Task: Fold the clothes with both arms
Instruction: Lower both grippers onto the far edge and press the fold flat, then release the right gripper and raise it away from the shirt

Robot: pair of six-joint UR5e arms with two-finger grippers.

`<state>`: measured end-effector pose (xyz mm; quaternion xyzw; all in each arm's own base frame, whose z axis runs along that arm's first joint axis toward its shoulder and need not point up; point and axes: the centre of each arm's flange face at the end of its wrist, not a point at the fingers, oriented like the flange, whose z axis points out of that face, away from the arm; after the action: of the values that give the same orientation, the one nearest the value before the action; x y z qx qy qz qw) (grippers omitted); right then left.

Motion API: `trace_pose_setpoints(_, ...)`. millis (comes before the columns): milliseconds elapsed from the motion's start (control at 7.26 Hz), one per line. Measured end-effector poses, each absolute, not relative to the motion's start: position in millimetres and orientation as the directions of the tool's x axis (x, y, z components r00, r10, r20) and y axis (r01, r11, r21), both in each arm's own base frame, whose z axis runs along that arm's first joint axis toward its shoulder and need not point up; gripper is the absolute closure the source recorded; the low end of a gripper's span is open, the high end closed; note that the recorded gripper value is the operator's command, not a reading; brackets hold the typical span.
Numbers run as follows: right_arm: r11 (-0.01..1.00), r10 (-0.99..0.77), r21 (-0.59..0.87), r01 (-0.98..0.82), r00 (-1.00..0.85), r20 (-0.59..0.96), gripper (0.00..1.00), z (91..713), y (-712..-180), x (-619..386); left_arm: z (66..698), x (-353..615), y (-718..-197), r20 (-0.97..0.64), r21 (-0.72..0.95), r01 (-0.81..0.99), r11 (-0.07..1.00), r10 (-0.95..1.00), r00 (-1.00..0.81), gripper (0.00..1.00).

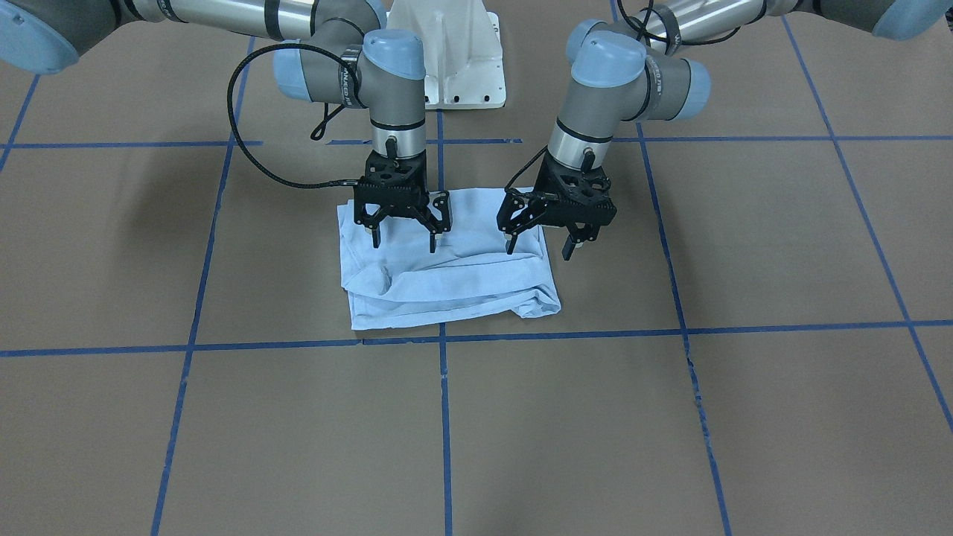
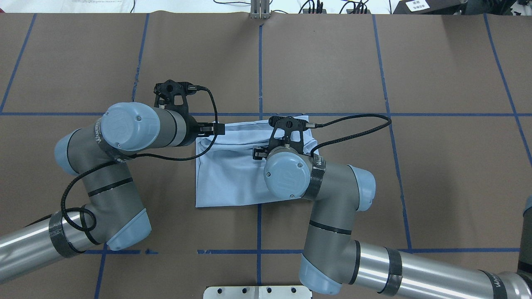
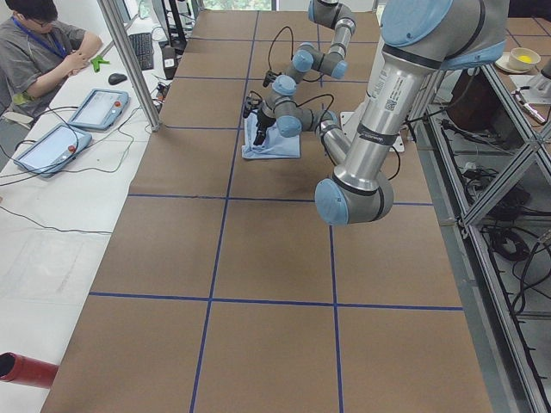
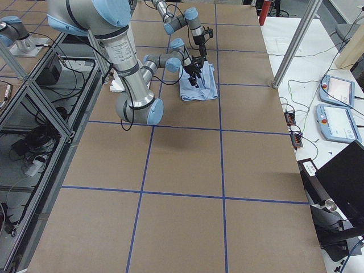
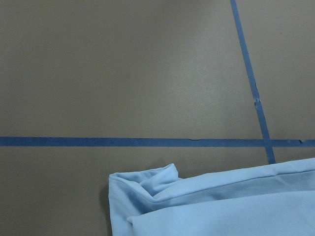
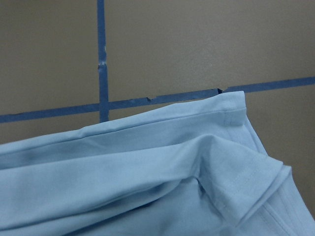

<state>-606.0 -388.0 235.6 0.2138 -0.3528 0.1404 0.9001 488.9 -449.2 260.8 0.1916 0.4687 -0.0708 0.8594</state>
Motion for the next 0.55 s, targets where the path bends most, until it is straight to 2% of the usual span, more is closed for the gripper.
trace_pose_setpoints(551, 0.864, 0.041, 0.377, -0.335, 0.791, 0.610, 0.00, 256.2, -406.8, -623.9, 261.5, 488.7, -449.2, -0.833, 0.262, 0.301, 0.917, 0.057, 0.551, 0.00)
